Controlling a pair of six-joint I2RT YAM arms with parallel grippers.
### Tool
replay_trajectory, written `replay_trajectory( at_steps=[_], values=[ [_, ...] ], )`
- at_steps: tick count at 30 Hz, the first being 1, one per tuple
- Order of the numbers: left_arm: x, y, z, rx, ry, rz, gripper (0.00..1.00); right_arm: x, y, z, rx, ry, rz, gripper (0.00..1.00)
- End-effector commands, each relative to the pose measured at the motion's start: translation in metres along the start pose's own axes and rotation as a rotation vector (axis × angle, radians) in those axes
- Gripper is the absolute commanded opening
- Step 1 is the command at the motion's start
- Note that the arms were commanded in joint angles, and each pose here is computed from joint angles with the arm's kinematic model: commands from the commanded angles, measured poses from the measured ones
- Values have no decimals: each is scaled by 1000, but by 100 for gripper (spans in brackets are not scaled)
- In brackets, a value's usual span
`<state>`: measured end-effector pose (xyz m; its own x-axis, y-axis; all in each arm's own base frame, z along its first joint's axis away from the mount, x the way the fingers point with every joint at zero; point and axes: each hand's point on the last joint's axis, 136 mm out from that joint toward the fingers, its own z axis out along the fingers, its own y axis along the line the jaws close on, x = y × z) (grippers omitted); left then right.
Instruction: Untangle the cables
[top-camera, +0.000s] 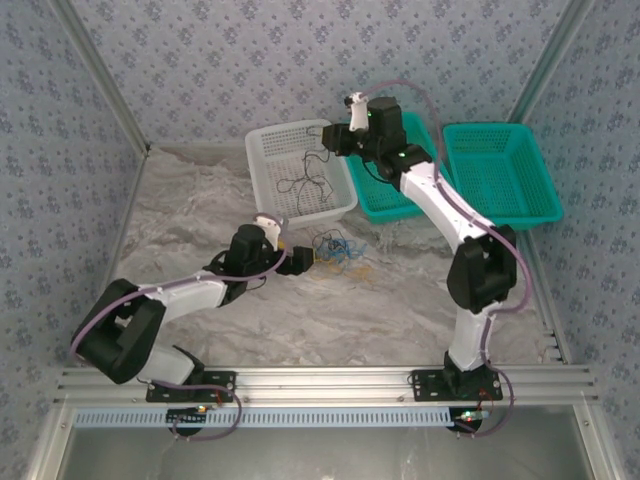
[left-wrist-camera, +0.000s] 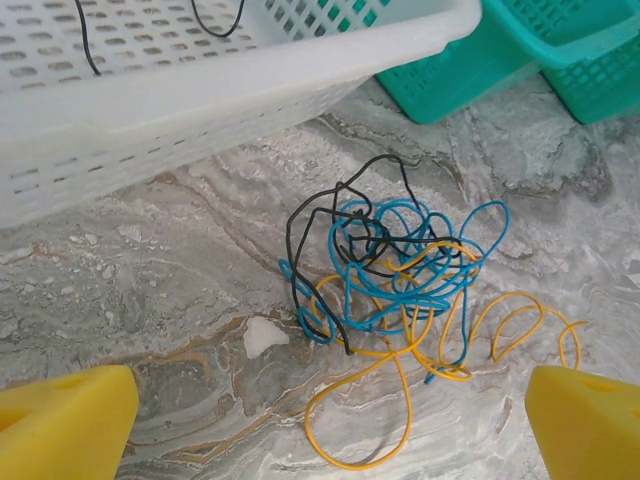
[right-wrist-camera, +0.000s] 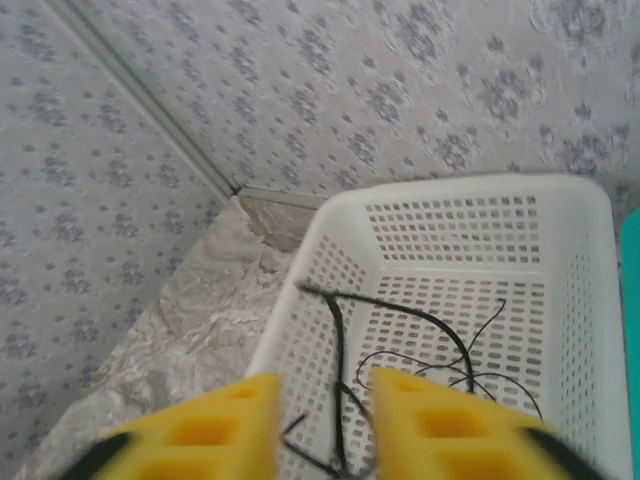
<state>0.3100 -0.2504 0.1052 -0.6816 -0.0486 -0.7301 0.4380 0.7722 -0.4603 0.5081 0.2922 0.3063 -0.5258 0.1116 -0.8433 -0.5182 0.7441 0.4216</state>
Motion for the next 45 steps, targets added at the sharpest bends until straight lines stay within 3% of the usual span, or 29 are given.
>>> replay_trajectory(
  at_steps=[1,7,8,9,14,21,27,35,39,45],
  values=[
    [-13,-5,8,10,10,-43,99,16,-7,11,39,61,28,76],
    [-5,0,25,-52,122,-93,100,40,-23,-38,197,64,-28,85],
    [-5,0,28,-59,135,-103,99,48,-29,-47,232,68,-25,89],
    [-4,3,31,-80,148,-119,99,54,-32,-60,263,66,-24,100],
    [-13,-3,39,-100,90,-161,99,99,-46,-111,377,115,-9,100],
    [-17,-2,41,-190,24,-195,100,154,-73,-170,555,150,142,100],
    [-11,7,45,-243,25,-293,99,192,-79,-190,586,238,219,100],
    [-2,6,43,-325,9,-268,99,233,-73,-190,487,160,432,100],
    [1,3,42,-356,10,-237,99,250,-59,-183,363,154,369,100],
    [-2,0,42,-357,-6,-241,99,284,-61,-185,370,251,403,93]
  ],
)
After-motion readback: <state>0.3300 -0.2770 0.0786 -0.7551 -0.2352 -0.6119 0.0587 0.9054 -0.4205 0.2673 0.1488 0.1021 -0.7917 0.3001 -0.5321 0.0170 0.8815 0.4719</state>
